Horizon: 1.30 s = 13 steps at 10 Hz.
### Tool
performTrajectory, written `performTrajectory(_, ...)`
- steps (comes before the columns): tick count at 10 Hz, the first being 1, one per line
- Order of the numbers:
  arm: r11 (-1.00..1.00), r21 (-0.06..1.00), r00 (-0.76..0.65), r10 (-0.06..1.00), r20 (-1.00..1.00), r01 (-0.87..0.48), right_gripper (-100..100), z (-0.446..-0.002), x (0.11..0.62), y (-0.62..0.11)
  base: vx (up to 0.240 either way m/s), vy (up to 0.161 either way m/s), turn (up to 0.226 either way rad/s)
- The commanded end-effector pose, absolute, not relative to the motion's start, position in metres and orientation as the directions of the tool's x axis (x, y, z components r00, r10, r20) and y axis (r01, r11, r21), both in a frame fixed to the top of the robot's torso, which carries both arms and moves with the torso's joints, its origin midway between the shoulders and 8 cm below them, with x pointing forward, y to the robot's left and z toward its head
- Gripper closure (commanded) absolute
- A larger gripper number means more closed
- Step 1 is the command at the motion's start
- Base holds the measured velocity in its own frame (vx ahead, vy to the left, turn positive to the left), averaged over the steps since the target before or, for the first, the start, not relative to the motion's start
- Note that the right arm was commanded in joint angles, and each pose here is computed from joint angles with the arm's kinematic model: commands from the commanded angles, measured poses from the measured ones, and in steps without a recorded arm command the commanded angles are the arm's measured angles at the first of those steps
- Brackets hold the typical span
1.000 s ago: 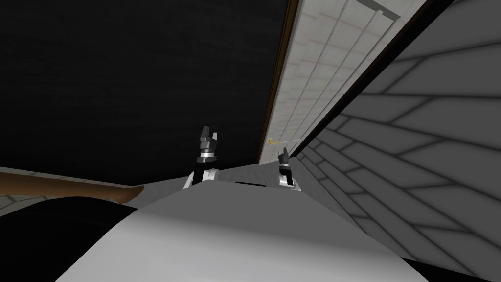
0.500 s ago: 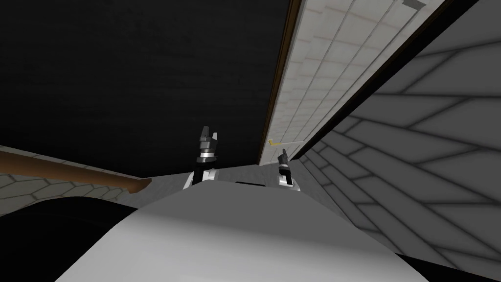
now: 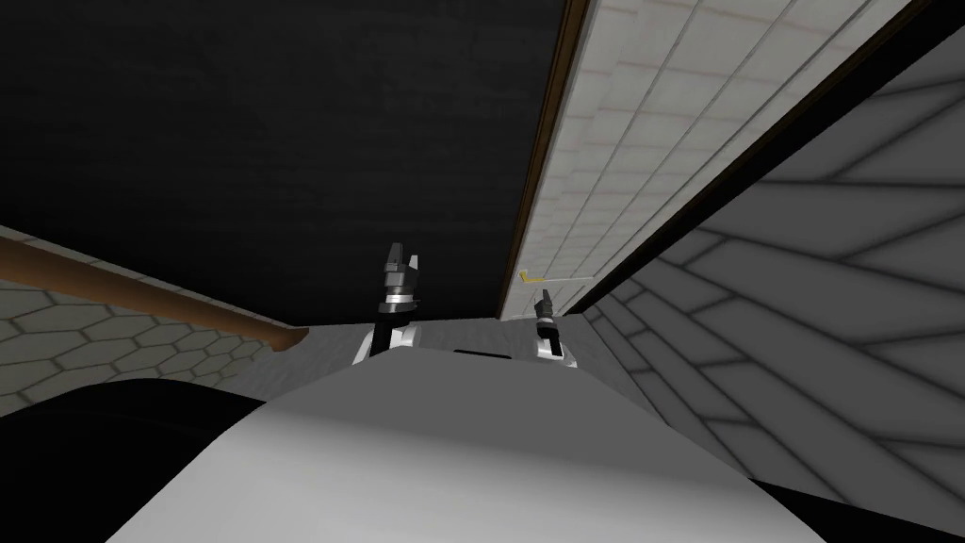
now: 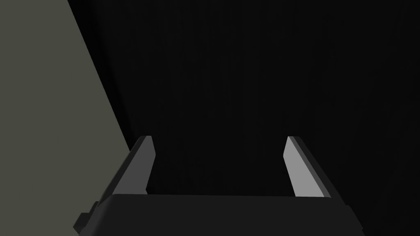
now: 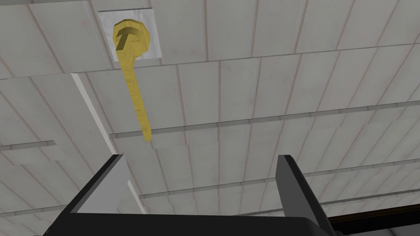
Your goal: Pull the door open
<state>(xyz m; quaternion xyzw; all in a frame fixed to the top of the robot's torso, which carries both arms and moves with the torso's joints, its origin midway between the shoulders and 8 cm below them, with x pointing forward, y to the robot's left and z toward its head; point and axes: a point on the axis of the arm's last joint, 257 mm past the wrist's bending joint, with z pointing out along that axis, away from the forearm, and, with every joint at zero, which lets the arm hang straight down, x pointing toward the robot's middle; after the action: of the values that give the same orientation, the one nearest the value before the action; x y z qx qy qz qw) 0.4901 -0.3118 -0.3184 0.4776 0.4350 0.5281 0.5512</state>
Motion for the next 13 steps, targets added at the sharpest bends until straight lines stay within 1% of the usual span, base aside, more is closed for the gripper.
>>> performTrajectory(1,-0.011,0.989,0.067,0.998,0.021,-0.15,-100,-0.328,0.489,-0.316,-0.007,-0.079,0.22)
performTrajectory(3,-0.01,0.992,0.072,0.997,0.019,-0.124,-100,-0.34,0.488,-0.319,0.008,-0.068,0.076)
performTrajectory(8,-0.004,0.998,0.085,0.996,0.009,-0.063,-100,-0.367,0.486,-0.328,0.005,-0.105,0.205)
performTrajectory(13,-0.001,1.0,0.096,0.995,0.003,-0.017,-100,-0.386,0.482,-0.334,-0.006,-0.071,0.149)
